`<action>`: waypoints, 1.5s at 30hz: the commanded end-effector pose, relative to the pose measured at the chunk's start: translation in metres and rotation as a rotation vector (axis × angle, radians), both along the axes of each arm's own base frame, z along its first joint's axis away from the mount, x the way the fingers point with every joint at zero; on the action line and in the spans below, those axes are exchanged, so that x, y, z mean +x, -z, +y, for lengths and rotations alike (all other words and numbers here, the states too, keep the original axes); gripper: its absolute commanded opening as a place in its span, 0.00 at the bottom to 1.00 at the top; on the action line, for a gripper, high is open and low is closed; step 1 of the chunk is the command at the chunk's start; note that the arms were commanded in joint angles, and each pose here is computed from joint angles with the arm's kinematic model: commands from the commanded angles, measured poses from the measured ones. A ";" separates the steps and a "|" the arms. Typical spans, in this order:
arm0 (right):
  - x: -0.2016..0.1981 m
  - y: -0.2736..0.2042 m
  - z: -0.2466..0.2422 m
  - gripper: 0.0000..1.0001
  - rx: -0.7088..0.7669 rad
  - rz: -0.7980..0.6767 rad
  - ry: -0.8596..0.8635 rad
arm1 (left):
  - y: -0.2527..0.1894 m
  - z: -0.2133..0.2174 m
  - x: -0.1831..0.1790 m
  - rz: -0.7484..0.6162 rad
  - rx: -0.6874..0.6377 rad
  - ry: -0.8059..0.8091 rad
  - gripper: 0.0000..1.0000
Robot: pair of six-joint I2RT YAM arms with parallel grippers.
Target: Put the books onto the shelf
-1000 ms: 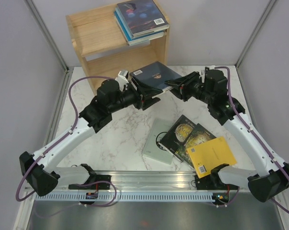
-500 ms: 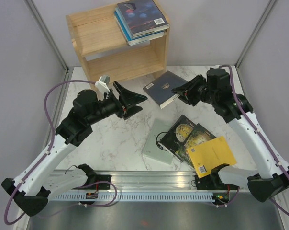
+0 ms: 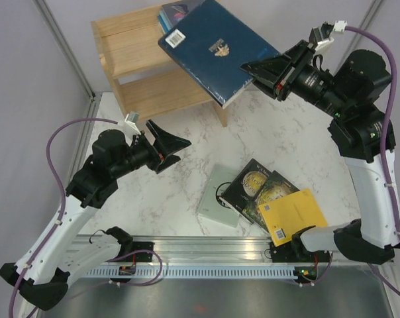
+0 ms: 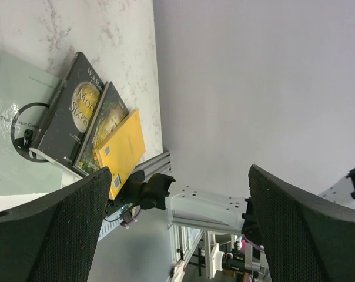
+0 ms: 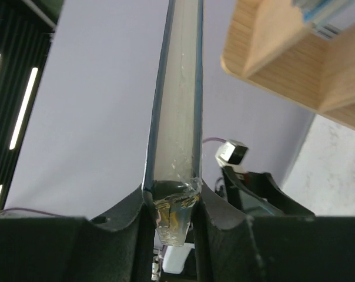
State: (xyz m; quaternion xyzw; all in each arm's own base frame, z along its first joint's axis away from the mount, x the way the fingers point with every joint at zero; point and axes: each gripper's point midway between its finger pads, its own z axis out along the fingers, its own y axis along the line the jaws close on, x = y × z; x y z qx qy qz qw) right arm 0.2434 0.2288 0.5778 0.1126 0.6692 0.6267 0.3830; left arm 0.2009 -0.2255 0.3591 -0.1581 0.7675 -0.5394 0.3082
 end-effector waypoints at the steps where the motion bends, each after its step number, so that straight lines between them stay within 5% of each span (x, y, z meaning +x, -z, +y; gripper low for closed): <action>1: 0.000 -0.073 0.004 0.00 0.150 -0.203 -0.037 | 0.007 0.000 0.002 -0.014 0.045 0.017 1.00; 18: 0.178 -0.091 -0.004 0.00 0.396 -0.219 0.284 | -0.006 0.012 -0.019 -0.040 0.014 0.016 0.96; 33: 0.204 -0.082 0.024 0.00 0.565 -0.176 0.228 | -0.006 0.048 -0.040 -0.059 0.093 -0.088 0.98; 45: 0.215 -0.053 0.040 0.00 0.522 -0.114 0.257 | -0.011 0.072 -0.049 -0.081 0.109 -0.179 1.00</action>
